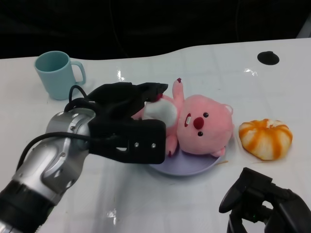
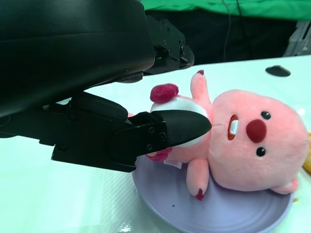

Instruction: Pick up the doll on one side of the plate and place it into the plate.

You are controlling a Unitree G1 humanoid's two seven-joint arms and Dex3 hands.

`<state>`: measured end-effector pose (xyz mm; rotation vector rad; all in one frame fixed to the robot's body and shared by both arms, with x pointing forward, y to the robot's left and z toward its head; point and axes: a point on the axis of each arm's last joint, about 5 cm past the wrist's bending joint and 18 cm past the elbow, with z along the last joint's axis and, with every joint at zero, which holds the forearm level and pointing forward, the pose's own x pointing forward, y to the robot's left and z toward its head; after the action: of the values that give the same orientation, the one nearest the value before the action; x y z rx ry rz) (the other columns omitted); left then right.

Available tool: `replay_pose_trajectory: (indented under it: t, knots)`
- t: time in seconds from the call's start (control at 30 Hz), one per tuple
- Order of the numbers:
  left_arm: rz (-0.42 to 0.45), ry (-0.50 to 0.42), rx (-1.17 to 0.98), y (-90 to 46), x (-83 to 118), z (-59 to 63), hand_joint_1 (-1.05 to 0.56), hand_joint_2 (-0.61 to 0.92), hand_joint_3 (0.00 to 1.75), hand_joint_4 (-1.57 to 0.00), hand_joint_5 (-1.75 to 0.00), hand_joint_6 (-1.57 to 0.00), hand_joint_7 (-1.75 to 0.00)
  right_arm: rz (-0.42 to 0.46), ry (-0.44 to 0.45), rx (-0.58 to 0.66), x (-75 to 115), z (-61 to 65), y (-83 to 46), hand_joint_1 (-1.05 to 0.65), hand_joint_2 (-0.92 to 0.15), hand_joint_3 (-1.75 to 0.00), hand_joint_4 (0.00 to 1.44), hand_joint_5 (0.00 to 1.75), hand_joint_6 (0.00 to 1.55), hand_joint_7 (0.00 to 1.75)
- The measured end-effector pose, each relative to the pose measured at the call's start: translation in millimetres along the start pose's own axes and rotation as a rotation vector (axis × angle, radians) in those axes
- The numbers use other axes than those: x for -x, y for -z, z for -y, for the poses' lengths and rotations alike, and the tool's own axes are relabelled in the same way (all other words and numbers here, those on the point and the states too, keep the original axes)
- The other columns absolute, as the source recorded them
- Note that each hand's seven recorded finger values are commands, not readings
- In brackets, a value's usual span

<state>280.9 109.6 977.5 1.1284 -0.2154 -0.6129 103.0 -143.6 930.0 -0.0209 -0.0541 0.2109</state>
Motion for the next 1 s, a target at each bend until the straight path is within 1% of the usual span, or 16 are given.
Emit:
replay_pose_trajectory:
  t: [0.1,0.23,0.33,0.43,0.5,0.53,0.57,0.63,0.7,0.73,0.77,0.83,0.87,0.9,0.93,1.0]
  knots:
    - [0.024,-0.032,0.026,3.1,12.2,-1.8,-0.92,0.92,0.54,-0.12,-0.23,-0.18,-0.04,0.002,0.002,0.001,-0.1,-0.1,-0.1,0.08,-0.42,-1.39,0.72,1.75,0.58,1.57]
    - [0.066,-0.075,0.134,10.8,30.2,-6.4,-0.84,0.92,0.49,-0.21,-0.31,-0.27,-0.07,0.002,0.005,0.001,-0.1,-0.3,-0.2,0.09,-0.42,-1.39,0.73,1.75,0.59,1.57]
    - [0.088,-0.104,0.245,18.2,42.0,-3.2,-0.8,0.92,0.46,-0.26,-0.35,-0.32,-0.08,0.003,0.004,0.001,-0.2,-0.6,-0.3,0.08,-0.42,-1.39,0.73,1.75,0.59,1.57]
    - [0.119,-0.13,0.388,26.4,55.7,0.5,-0.76,0.92,0.42,-0.27,-0.46,-0.38,-0.08,0.003,0.004,0.001,-0.2,-0.6,-0.2,0.08,-0.43,-1.39,0.73,1.75,0.59,1.57]
    - [0.134,-0.142,0.437,28.8,61.7,0.6,-0.76,0.92,0.42,-0.28,-0.48,-0.39,-0.08,0.003,0.004,0.001,-0.2,-0.5,-0.2,0.08,-0.42,-1.4,0.73,1.75,0.59,1.57]
    - [0.142,-0.152,0.459,30.3,64.8,0.3,-0.7,0.92,0.38,-0.29,-0.58,-0.44,-0.1,0.004,0.003,0.001,-0.5,-0.6,-0.4,0.08,-0.42,-1.4,0.72,1.75,0.59,1.57]
    - [0.155,-0.167,0.494,32.4,69.0,0.8,-0.61,0.92,0.3,-0.33,-0.68,-0.53,-0.13,0.005,0.002,0.001,-0.6,-0.6,-0.5,0.08,-0.42,-1.4,0.72,1.75,0.59,1.57]
    - [0.187,-0.199,0.584,37.0,79.1,3.5,-0.5,0.92,0.2,-0.38,-0.79,-0.64,-0.18,0.005,0.002,0.001,-0.5,-0.5,-0.5,0.08,-0.41,-1.4,0.72,1.75,0.6,1.57]
    - [0.203,-0.219,0.684,40.2,87.0,9.1,-0.34,0.91,0.16,-0.49,-0.9,-0.76,-0.24,0.004,0.002,0.002,-0.5,-0.6,-0.5,0.07,-0.4,-1.4,0.73,1.75,0.6,1.57]
    - [0.207,-0.233,0.743,40.8,91.2,13.1,-0.28,0.91,0.16,-0.54,-0.96,-0.81,-0.29,0.005,0.001,0.002,-0.6,-0.5,-0.5,0.07,-0.4,-1.4,0.73,1.75,0.6,1.57]
    - [0.209,-0.243,0.799,40.4,94.9,17.3,-0.24,0.88,0.23,-0.58,-1.01,-0.8,-0.43,0.005,0.001,0.002,-0.7,-0.5,-0.5,0.07,-0.4,-1.41,0.73,1.75,0.6,1.57]
    - [0.186,-0.268,0.907,38.0,102.8,26.2,-0.21,0.76,0.48,-0.62,-1.12,-0.71,-0.72,0.006,0.0,0.002,-0.9,-0.5,-0.5,0.07,-0.4,-1.41,0.72,1.75,0.6,1.57]
    - [0.165,-0.28,0.96,37.2,106.8,30.4,-0.18,0.71,0.63,-0.63,-1.21,-0.67,-0.92,0.006,-0.001,0.002,-1.0,-0.4,-0.4,0.08,-0.4,-1.41,0.72,1.75,0.6,1.57]
    - [0.143,-0.294,1.002,36.1,111.3,33.9,-0.17,0.68,0.71,-0.64,-1.27,-0.63,-1.05,0.006,0.0,0.002,-1.1,-0.4,-0.4,0.08,-0.4,-1.41,0.73,1.75,0.6,1.56]
    - [0.13,-0.302,1.034,35.1,115.3,36.8,-0.15,0.67,0.76,-0.65,-1.32,-0.6,-1.15,0.005,0.0,0.002,-1.1,-0.4,-0.4,0.09,-0.4,-1.41,0.73,1.75,0.6,1.56]
    - [0.103,-0.314,1.083,33.8,122.2,42.0,-0.14,0.66,0.82,-0.67,-1.38,-0.59,-1.26,0.004,0.0,0.002,-1.2,-0.4,-0.4,0.1,-0.41,-1.41,0.73,1.75,0.6,1.56]
